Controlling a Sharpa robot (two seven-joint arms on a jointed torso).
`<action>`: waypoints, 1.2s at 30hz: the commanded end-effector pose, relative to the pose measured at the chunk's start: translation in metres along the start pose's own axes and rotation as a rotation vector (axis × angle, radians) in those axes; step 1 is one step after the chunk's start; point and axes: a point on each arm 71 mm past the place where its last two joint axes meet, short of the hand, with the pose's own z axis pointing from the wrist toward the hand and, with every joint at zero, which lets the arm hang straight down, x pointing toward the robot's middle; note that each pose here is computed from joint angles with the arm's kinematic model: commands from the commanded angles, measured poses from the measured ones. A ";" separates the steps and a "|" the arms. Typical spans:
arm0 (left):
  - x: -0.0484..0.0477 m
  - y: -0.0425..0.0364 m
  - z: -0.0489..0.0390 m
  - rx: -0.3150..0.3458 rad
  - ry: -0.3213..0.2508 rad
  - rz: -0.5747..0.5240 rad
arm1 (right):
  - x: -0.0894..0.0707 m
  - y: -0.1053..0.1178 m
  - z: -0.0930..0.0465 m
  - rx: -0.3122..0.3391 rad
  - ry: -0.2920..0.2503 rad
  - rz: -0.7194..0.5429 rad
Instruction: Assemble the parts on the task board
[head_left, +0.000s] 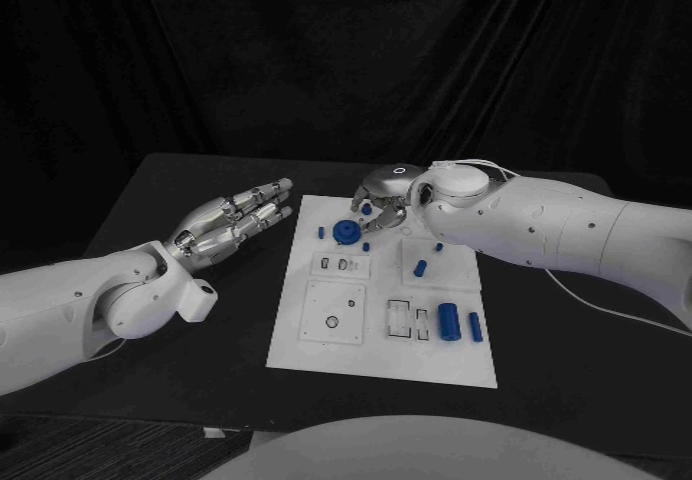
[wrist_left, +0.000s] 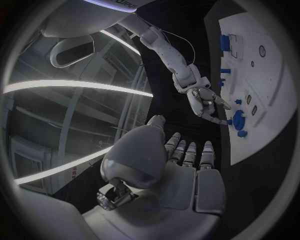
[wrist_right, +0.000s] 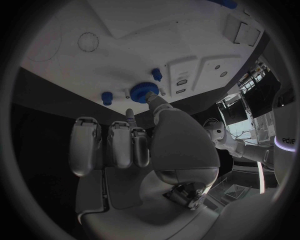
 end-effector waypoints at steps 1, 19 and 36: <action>0.0019 -0.0006 0.0008 0.012 0.012 -0.010 | 0.000 0.003 0.001 -0.002 -0.007 -0.002; 0.0030 -0.0003 0.0018 0.011 0.018 -0.014 | 0.011 0.014 0.011 -0.001 0.039 0.006; 0.0042 0.0005 0.0038 0.008 0.027 -0.019 | 0.016 0.018 0.016 -0.011 0.044 0.008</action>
